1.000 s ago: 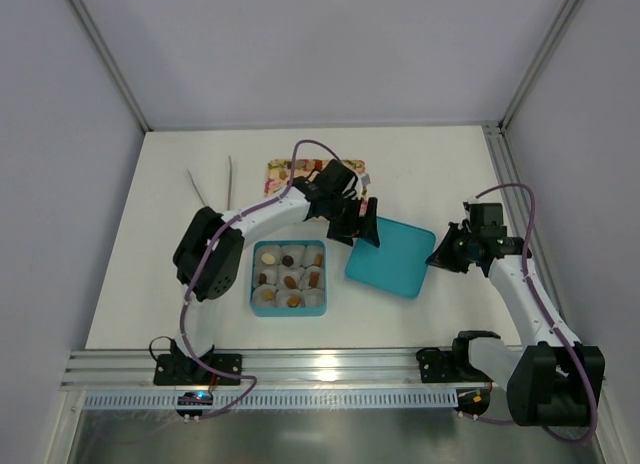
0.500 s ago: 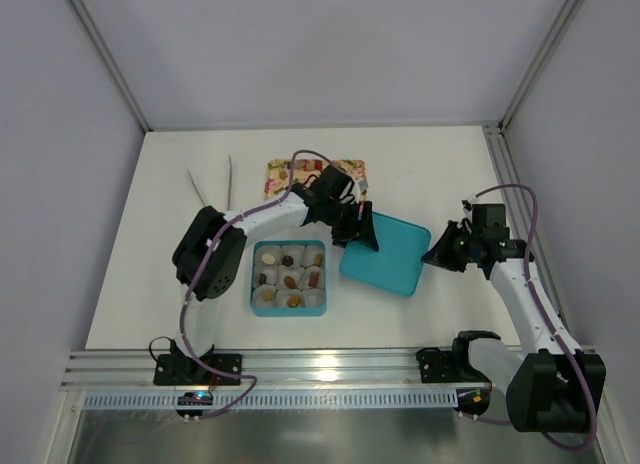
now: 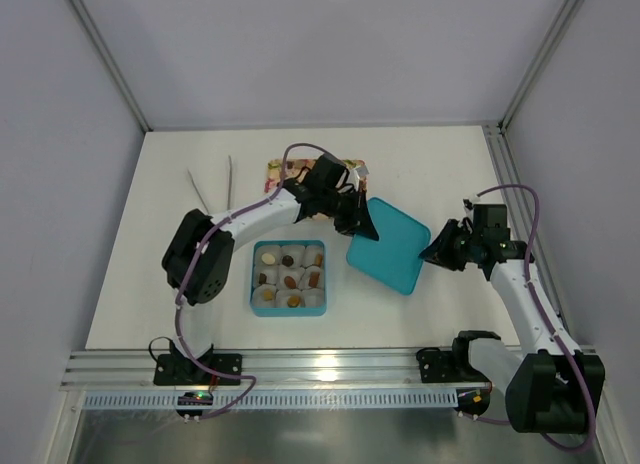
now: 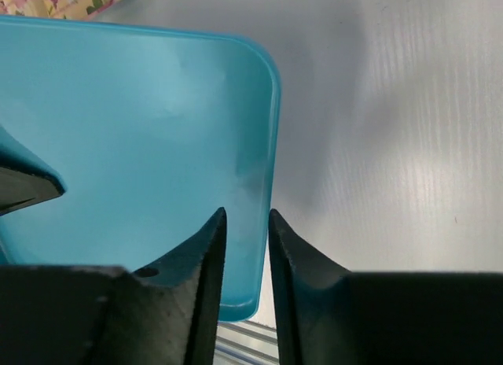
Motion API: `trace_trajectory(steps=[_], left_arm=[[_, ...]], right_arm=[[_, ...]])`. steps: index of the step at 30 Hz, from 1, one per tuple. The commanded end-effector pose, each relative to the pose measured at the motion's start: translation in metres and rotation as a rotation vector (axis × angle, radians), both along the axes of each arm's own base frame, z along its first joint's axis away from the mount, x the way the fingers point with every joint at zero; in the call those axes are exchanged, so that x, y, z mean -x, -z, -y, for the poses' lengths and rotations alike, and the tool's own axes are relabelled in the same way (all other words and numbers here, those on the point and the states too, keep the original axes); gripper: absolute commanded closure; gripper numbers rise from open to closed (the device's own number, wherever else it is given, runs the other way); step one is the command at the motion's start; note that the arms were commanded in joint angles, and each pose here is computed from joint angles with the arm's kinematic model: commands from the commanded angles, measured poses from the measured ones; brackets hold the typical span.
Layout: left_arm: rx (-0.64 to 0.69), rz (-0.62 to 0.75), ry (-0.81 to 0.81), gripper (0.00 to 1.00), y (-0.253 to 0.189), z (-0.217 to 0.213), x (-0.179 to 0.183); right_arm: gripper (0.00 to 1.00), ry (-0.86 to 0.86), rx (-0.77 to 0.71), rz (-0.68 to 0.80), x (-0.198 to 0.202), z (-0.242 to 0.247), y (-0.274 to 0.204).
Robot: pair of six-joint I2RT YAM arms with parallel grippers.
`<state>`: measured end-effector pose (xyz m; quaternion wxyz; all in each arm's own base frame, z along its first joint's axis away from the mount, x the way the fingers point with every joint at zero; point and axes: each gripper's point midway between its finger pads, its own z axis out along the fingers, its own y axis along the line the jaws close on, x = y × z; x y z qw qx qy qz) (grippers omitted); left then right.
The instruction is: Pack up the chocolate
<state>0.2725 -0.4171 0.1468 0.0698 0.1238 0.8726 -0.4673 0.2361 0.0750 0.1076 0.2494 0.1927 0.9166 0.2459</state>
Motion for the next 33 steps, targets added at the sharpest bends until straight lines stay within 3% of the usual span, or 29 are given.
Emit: trace_trajectory(steps=[1, 2, 3, 7, 8, 10, 18, 23, 26, 33], left_arm=[[0.033, 0.006, -0.004, 1.00, -0.013, 0.002, 0.002], [0.033, 0.002, -0.009, 1.00, -0.013, 0.000, 0.001], [0.031, -0.010, -0.018, 1.00, -0.012, -0.001, 0.000], [0.031, -0.050, -0.058, 1.00, -0.014, -0.016, -0.008], [0.027, -0.054, -0.067, 1.00, -0.015, -0.021, -0.009], [0.002, -0.076, -0.095, 1.00, -0.013, -0.035, -0.015], [-0.045, -0.125, -0.166, 1.00, -0.018, -0.069, -0.018], [-0.052, -0.157, -0.198, 1.00, -0.024, -0.079, -0.019], [-0.051, -0.165, -0.208, 1.00, -0.029, -0.082, -0.018], [-0.060, -0.193, -0.215, 1.00, -0.032, -0.089, -0.012]], right_arm=[[0.68, -0.016, -0.008, 0.114, -0.018, -0.005, -0.022], [0.64, -0.013, 0.004, 0.118, -0.019, -0.003, -0.022], [0.52, -0.016, 0.014, 0.120, -0.019, -0.004, -0.022], [0.35, -0.058, 0.115, 0.188, -0.024, -0.009, -0.033], [0.33, -0.020, 0.212, 0.227, -0.027, 0.000, -0.038], [0.29, -0.109, 0.276, 0.309, -0.023, -0.027, -0.056], [0.28, -0.242, 0.542, 0.593, -0.007, -0.079, -0.103], [0.28, -0.471, 0.734, 0.744, 0.021, -0.133, -0.107], [0.26, -0.544, 0.865, 0.785, 0.023, -0.152, -0.102], [0.24, -0.641, 0.985, 0.858, 0.031, -0.186, -0.101]])
